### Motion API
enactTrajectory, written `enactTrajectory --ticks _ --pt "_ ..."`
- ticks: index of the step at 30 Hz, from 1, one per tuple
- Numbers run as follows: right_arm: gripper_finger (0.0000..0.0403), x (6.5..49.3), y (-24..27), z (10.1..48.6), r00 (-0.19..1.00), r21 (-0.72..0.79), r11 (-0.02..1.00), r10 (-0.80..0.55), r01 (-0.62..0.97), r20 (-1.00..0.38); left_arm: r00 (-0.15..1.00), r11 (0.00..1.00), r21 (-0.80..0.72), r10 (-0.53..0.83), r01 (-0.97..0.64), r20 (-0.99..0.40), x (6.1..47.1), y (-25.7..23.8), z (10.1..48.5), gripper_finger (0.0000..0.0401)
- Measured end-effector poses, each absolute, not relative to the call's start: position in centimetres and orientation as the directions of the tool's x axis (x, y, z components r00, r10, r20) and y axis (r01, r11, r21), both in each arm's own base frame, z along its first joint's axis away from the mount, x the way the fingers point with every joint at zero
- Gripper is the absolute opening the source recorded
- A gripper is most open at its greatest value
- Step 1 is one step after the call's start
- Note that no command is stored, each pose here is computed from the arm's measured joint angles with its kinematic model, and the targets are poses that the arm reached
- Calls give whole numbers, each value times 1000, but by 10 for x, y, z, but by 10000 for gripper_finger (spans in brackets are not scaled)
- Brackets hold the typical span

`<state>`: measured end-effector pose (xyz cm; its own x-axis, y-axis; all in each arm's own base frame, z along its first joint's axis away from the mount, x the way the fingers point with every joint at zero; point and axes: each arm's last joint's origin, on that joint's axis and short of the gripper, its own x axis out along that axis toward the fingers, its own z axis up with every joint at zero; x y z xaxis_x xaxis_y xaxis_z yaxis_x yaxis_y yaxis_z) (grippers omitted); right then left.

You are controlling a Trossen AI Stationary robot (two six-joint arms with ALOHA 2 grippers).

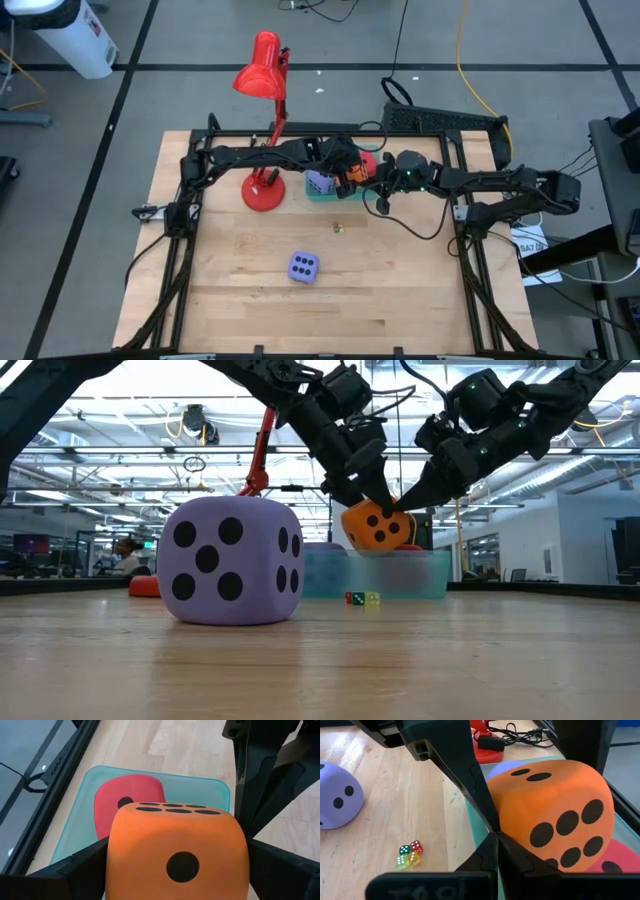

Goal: Pick & Place Dice
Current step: Put the large orange die into the green bin

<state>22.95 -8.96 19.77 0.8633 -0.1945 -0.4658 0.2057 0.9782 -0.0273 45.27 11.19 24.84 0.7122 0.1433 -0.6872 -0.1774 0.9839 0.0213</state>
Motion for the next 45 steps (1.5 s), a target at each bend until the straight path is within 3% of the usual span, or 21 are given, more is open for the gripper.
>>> enactTrajectory --ticks 41,45 --pt "0 228 -92 196 846 -39 973 -219 229 -486 743 943 -189 83 -275 -664 452 120 251 400" --pt "0 227 -92 193 837 -34 974 -212 226 -505 801 937 -235 73 -260 -594 457 123 258 400"
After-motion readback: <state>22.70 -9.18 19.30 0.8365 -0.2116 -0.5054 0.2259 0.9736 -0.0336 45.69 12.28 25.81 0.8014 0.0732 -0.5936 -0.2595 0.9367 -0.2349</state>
